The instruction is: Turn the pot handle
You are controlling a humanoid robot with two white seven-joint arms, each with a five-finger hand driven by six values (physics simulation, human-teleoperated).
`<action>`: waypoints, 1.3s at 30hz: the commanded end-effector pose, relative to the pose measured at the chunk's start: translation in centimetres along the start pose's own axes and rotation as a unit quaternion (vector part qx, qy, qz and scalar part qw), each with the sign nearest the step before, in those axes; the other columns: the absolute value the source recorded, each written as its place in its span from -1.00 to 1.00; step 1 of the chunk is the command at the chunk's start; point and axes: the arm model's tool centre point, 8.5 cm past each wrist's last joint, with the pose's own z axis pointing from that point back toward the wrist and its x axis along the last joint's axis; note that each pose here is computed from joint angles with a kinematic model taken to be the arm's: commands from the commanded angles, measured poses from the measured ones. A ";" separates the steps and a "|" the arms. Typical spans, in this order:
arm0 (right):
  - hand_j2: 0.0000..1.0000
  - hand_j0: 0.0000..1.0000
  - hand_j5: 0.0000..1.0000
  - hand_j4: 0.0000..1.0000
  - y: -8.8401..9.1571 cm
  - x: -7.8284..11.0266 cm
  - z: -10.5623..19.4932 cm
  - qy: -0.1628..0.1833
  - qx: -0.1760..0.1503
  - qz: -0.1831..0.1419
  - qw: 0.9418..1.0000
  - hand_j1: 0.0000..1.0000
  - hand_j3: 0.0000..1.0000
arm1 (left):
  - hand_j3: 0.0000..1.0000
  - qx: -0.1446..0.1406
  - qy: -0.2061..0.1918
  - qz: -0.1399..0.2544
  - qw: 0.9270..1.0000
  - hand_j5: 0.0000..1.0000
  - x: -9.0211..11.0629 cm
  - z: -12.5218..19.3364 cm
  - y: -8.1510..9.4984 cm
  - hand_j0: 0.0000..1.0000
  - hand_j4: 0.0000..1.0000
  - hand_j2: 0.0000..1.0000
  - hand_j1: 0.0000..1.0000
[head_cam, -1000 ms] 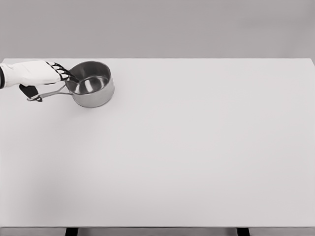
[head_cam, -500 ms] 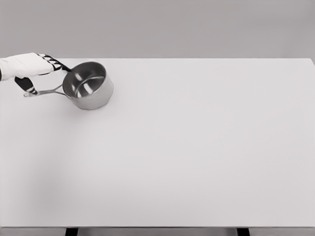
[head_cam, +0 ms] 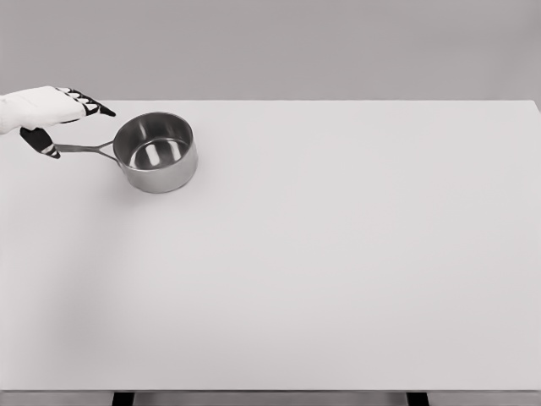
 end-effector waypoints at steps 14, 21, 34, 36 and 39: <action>1.00 1.00 1.00 1.00 0.0 0.0 0.0 0.000 0.000 0.000 1.000 1.00 1.00 | 1.00 0.011 0.026 0.034 0.999 1.00 -1.3 -0.5 -0.5 1.00 1.00 1.00 1.00; 1.00 1.00 1.00 1.00 0.0 0.0 0.0 0.000 0.000 0.000 1.000 1.00 1.00 | 1.00 0.088 -0.074 0.024 0.993 1.00 1.5 3.5 2.7 1.00 1.00 1.00 1.00; 1.00 1.00 1.00 1.00 0.0 0.0 0.0 0.000 0.000 0.000 1.000 1.00 1.00 | 1.00 0.072 -0.263 -0.028 0.962 1.00 14.1 9.1 1.1 1.00 1.00 1.00 1.00; 1.00 1.00 1.00 1.00 0.0 0.0 0.0 0.000 0.000 0.000 1.000 1.00 1.00 | 1.00 0.049 -0.278 -0.002 0.959 1.00 15.1 8.2 -1.6 1.00 1.00 1.00 1.00; 1.00 1.00 1.00 1.00 0.0 0.0 0.0 0.000 0.000 0.000 1.000 1.00 1.00 | 1.00 0.045 -0.280 0.003 0.959 1.00 15.2 8.1 -2.0 1.00 1.00 1.00 1.00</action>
